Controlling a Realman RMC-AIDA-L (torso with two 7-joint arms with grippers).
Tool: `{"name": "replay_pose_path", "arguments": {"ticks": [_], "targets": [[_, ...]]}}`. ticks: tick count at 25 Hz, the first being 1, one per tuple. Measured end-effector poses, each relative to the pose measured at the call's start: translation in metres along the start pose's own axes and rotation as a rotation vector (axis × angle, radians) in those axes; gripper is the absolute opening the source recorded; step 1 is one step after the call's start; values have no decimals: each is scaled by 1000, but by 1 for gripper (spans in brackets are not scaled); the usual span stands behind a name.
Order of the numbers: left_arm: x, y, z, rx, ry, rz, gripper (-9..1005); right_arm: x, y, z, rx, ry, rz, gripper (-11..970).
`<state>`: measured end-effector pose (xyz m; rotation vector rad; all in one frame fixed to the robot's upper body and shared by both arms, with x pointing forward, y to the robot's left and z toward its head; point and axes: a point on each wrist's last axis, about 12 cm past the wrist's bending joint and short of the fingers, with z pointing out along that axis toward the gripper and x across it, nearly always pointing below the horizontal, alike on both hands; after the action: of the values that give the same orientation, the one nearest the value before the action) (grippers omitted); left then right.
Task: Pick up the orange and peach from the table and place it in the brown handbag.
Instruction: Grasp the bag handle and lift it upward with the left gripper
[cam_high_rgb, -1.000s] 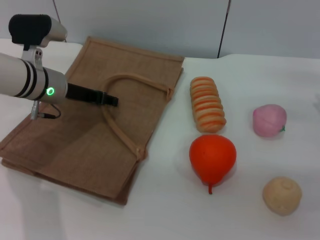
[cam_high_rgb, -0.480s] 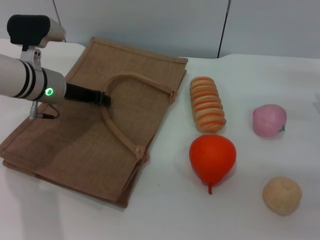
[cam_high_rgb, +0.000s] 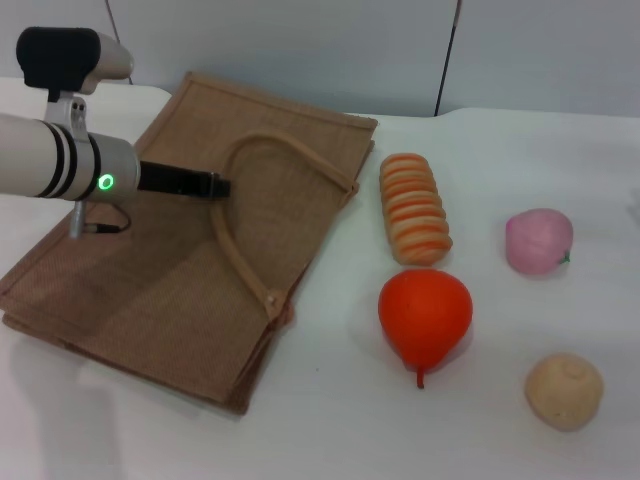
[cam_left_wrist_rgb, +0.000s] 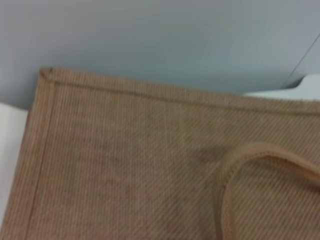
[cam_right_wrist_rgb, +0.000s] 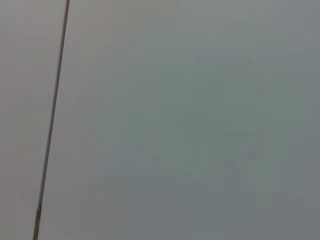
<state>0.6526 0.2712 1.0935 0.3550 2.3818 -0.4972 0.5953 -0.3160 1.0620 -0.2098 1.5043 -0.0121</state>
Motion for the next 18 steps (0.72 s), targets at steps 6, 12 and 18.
{"name": "replay_pose_path", "arguments": {"ticks": [6, 12, 18], "targets": [[4, -1, -3, 72, -116, -6, 127, 1, 0, -1, -4, 4, -3, 879], [12, -1, -13, 169, -273, -14, 125, 1, 7, -1, -58, 4, -27, 880], [24, -5, -24, 260, -485, 29, 124, 1, 21, 1, -164, 13, -78, 879]]}}
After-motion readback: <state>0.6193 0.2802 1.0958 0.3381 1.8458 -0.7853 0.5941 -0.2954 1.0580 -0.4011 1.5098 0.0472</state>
